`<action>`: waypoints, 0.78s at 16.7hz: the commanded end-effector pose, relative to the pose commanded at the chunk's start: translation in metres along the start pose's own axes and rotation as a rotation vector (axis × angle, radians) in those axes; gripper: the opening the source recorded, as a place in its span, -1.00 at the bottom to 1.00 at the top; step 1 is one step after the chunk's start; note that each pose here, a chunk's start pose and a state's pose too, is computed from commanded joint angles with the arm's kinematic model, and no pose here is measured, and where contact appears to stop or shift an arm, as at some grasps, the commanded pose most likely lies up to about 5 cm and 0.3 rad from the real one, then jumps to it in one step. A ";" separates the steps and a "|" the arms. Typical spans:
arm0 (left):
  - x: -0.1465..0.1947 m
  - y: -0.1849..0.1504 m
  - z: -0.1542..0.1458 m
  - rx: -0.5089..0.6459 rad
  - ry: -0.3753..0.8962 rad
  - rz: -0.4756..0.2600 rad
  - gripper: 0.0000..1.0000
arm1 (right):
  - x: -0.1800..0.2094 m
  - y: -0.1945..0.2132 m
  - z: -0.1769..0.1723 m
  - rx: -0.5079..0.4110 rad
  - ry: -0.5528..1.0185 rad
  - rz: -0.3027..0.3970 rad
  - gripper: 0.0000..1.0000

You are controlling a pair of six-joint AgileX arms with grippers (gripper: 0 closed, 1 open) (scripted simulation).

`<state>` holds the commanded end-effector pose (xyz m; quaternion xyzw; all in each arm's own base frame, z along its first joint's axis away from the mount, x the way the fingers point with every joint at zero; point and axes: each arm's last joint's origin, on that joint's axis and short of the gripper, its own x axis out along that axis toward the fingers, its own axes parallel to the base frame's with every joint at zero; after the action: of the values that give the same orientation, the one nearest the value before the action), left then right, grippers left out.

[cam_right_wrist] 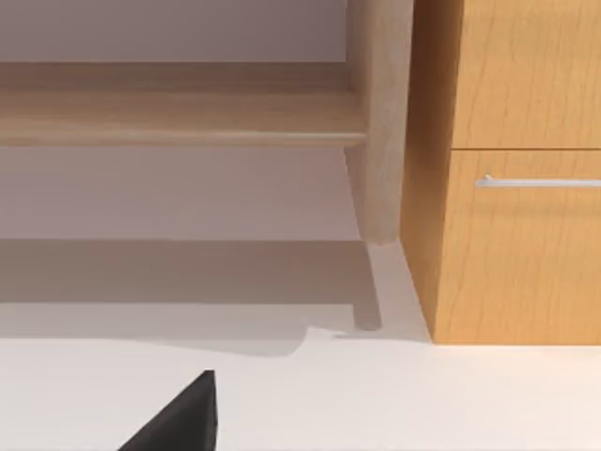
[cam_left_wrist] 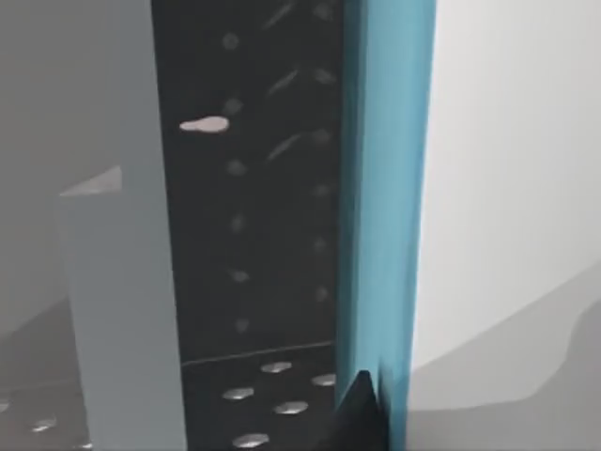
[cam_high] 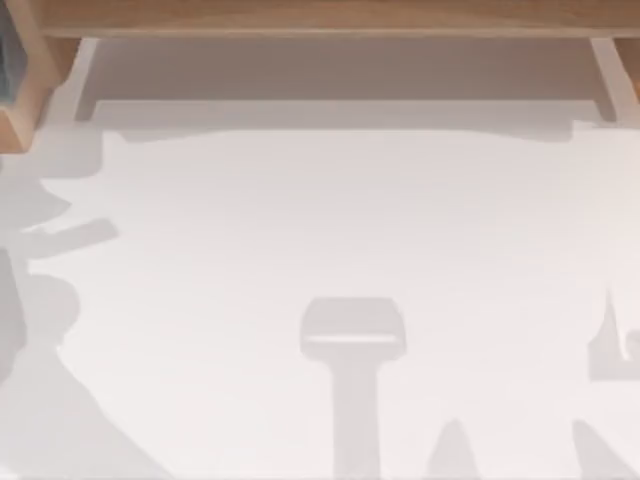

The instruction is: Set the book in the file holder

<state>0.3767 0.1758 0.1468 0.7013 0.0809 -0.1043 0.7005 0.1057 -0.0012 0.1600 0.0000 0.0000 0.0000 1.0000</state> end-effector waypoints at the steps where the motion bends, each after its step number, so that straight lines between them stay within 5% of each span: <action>1: 0.000 0.000 0.000 0.000 0.000 0.000 -0.70 | 0.000 0.000 0.000 0.000 0.000 0.000 1.00; 12: 0.000 0.000 0.000 0.000 0.000 0.000 0.96 | 0.000 0.000 0.000 0.000 0.000 0.000 1.00; 13: 0.000 0.000 0.000 0.000 0.000 0.000 1.00 | 0.000 0.000 0.000 0.000 0.000 0.000 1.00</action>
<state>0.3767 0.1758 0.1468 0.7013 0.0809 -0.1043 0.7005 0.1057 -0.0012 0.1600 0.0000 0.0000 0.0000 1.0000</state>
